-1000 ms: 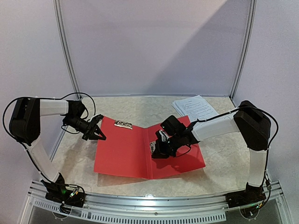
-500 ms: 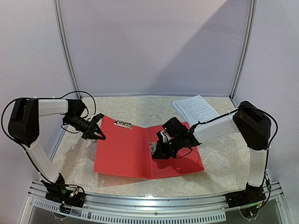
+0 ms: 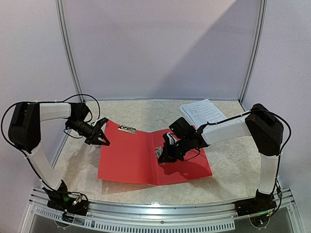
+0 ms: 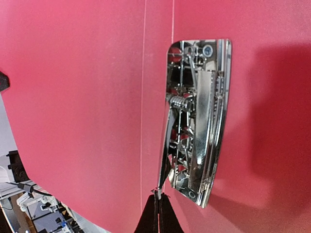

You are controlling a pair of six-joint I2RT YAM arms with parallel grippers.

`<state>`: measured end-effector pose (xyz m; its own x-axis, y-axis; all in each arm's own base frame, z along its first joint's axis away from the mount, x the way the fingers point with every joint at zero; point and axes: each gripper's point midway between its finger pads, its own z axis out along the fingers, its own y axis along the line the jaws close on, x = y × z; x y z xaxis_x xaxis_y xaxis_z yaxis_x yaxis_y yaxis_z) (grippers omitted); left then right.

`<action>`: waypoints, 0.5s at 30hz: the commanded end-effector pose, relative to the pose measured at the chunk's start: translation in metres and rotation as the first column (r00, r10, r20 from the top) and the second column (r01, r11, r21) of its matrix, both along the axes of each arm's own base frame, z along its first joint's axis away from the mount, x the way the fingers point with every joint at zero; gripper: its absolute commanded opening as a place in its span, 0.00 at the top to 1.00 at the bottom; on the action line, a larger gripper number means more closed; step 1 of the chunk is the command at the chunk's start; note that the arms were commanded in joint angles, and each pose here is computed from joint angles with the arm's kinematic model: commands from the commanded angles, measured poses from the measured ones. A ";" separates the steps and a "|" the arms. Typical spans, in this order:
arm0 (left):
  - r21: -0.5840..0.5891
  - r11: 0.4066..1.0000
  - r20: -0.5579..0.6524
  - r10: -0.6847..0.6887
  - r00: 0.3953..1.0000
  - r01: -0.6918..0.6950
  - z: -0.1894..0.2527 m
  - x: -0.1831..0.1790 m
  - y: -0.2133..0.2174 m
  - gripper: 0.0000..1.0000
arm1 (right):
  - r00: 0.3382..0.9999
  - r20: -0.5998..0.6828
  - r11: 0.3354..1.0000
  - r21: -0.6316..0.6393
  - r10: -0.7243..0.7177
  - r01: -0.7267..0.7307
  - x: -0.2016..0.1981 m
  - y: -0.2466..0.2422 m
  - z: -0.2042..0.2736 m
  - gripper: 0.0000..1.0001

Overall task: Put the files into the folder
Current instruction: Open the spring clip on the folder.

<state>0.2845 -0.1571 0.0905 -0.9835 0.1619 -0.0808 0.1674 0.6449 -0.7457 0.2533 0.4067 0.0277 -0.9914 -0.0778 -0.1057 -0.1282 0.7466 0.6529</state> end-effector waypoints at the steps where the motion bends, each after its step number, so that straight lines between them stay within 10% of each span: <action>1: 0.040 0.999 0.033 -0.024 0.999 0.023 0.007 -0.002 0.003 1.00 | 1.000 -0.024 0.999 0.049 0.010 -0.009 0.007 0.002 0.014 0.99; 15: 0.014 1.000 0.055 -0.027 0.998 0.026 0.015 0.000 -0.002 1.00 | 0.974 0.160 0.967 0.169 0.163 -0.189 0.005 0.018 0.113 0.70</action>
<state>0.2808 -0.1567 0.0925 -0.9828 0.1695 -0.0736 0.1681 0.6549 -0.7368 0.2560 0.4305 0.0942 -0.9734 -0.1679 -0.1559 -0.2266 0.6053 0.7630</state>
